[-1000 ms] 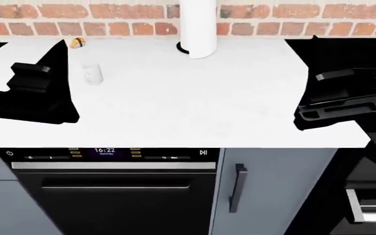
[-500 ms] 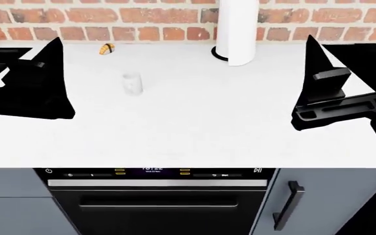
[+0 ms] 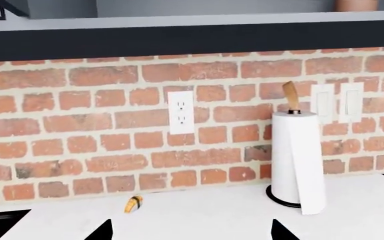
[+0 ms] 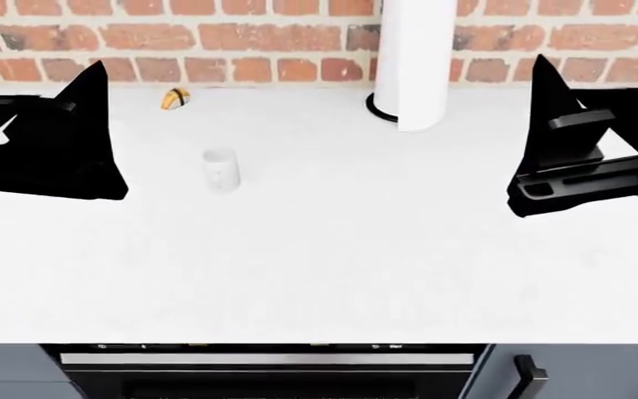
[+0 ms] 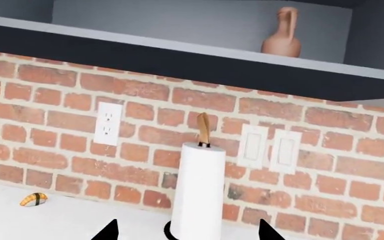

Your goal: A wet mug is on the counter and needs to be dried. Pick it up and place it upside down in the open cabinet.

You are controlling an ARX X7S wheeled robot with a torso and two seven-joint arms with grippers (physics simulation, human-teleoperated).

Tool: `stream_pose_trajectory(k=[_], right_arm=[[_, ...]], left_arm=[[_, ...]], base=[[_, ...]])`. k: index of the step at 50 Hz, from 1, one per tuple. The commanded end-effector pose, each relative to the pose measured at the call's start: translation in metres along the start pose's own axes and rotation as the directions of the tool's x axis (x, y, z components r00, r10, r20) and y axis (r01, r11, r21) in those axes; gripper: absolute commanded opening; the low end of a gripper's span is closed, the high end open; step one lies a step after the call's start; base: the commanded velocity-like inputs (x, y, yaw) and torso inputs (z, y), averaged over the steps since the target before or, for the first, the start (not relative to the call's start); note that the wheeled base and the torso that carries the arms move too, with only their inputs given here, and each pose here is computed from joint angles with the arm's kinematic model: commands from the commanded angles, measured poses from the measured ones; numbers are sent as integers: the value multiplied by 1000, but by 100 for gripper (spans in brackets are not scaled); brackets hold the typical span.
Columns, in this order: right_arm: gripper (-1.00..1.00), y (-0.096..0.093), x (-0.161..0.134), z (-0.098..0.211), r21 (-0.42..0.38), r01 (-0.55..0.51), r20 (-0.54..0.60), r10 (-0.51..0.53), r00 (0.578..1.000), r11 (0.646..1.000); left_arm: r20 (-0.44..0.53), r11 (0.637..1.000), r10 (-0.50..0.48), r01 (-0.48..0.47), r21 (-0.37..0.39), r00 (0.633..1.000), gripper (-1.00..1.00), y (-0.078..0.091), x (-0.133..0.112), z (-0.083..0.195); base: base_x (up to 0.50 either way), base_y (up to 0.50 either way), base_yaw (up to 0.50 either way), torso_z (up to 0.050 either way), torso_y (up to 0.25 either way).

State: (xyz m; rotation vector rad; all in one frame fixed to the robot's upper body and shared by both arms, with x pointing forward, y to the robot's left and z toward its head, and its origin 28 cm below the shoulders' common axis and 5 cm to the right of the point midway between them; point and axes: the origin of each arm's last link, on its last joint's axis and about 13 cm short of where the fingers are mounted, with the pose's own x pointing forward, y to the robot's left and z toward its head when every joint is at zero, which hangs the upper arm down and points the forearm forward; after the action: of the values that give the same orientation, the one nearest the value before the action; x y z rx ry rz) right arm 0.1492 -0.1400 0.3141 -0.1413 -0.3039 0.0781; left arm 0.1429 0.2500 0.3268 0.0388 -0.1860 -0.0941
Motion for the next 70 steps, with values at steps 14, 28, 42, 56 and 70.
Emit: stream_pose_trajectory(k=[14, 28, 42, 56, 70], right_arm=[[100, -1, 0, 0, -3, 6, 5, -6, 1000, 1000], [100, -2, -2, 1, -6, 8, 6, -8, 1000, 1000], [100, -3, -3, 1, -5, 14, 6, -14, 1000, 1000], [100, -4, -3, -4, -11, 24, -15, -25, 1000, 1000], [100, -6, -1, -9, -3, 33, -25, -33, 999, 999]], left_arm=[[-11, 1000, 0, 0, 1, 1000, 100, 0, 1, -4], [-25, 1000, 4, -4, -3, 1000, 100, 1, 0, -4], [-47, 1000, 12, -12, -6, 999, 100, 1, 2, -11], [-130, 1000, 16, -17, -3, 991, 100, 3, 0, -22], [-297, 1000, -4, 7, 11, 955, 100, -7, -8, -41]], base=[[259, 0, 0, 0, 0], [260, 0, 0, 0, 1], [256, 0, 0, 0, 1], [155, 0, 0, 0, 1], [0, 0, 0, 0, 0]])
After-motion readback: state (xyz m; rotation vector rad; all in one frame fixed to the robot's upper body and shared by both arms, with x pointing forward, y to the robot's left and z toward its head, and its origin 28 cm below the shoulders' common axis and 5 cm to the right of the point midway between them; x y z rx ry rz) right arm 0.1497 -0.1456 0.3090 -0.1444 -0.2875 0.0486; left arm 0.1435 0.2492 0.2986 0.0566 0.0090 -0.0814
